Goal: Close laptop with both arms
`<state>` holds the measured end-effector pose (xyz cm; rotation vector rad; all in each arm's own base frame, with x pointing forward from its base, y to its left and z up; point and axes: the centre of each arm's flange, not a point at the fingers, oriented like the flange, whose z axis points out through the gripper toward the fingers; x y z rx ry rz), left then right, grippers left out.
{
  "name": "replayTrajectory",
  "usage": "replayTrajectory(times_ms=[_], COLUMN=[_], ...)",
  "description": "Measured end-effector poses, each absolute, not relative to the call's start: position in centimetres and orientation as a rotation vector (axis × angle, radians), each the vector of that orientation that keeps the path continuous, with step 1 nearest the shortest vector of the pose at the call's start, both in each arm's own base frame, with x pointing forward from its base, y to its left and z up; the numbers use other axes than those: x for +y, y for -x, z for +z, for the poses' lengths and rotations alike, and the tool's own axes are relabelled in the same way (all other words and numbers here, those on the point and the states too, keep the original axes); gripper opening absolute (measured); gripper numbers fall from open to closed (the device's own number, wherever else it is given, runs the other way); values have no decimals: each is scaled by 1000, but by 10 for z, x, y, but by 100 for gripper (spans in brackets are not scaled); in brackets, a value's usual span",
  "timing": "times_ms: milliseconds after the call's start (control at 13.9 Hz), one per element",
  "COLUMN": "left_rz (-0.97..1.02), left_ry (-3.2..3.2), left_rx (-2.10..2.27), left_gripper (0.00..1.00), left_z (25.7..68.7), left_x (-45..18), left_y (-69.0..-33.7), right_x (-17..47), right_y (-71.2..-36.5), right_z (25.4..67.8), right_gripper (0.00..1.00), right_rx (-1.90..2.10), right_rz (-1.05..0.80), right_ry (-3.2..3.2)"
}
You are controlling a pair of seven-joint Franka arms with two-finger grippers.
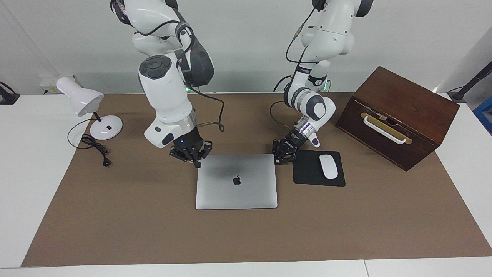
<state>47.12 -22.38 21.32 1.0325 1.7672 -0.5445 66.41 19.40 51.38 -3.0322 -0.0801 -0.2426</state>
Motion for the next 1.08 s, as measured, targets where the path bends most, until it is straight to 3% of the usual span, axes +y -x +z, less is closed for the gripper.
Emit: replayTrajectory(times_ms=[721, 1082], left_rz=[-493, -459], left_ry=[-977, -942], left_rx=[1820, 1837], left_gripper=[1, 1], left_z=[209, 233], left_x=[-190, -184], left_y=[-482, -502], right_x=[117, 87], right_y=[-646, -622], right_z=[575, 612], right_gripper=[1, 1], right_rx=[-203, -189], right_rz=[-252, -212], right_ry=[3100, 3119])
